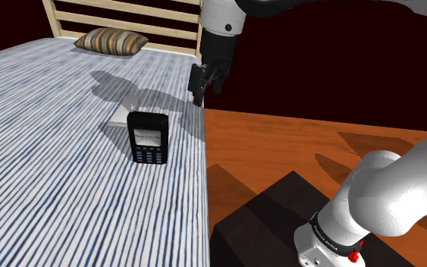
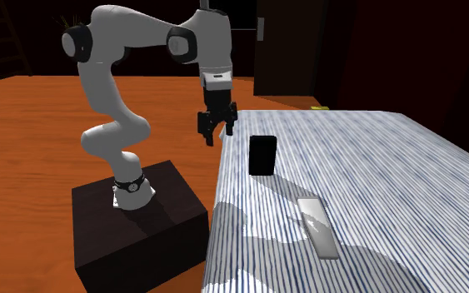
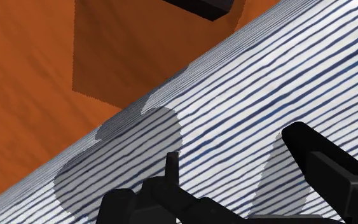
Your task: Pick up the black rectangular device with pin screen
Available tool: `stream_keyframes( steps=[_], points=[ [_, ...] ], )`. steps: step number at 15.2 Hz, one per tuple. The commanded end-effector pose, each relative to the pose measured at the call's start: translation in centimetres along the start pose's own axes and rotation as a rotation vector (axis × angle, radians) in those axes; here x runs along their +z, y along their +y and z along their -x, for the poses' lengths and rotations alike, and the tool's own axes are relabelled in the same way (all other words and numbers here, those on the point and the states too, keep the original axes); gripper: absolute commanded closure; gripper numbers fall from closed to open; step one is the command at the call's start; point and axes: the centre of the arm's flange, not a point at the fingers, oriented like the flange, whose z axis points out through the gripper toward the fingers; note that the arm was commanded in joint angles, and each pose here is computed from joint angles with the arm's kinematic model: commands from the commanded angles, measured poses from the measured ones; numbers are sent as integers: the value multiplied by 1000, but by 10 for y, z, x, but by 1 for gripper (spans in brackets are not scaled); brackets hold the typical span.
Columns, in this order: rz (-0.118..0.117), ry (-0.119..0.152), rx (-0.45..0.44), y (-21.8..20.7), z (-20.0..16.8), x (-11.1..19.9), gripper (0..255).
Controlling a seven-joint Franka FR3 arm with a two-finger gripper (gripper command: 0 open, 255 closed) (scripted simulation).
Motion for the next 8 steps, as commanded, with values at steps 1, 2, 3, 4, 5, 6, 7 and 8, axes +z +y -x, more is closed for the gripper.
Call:
stream_keyframes(
  steps=[1,2,3,4,5,6,7,8],
  points=[
    [-14,-4,-43,-21,-10,2,0],
    [-20,-6,-64,-32,-15,4,0],
    [-27,-8,-86,-43,-19,5,0],
    [-33,-10,-107,-55,-24,7,0],
    [-40,-12,-128,-66,-28,8,0],
    [-47,-14,-149,-78,-32,10,0],
    [-53,-16,-171,-90,-36,11,0],
    [-60,-18,-192,-102,-40,12,0]
  ],
)
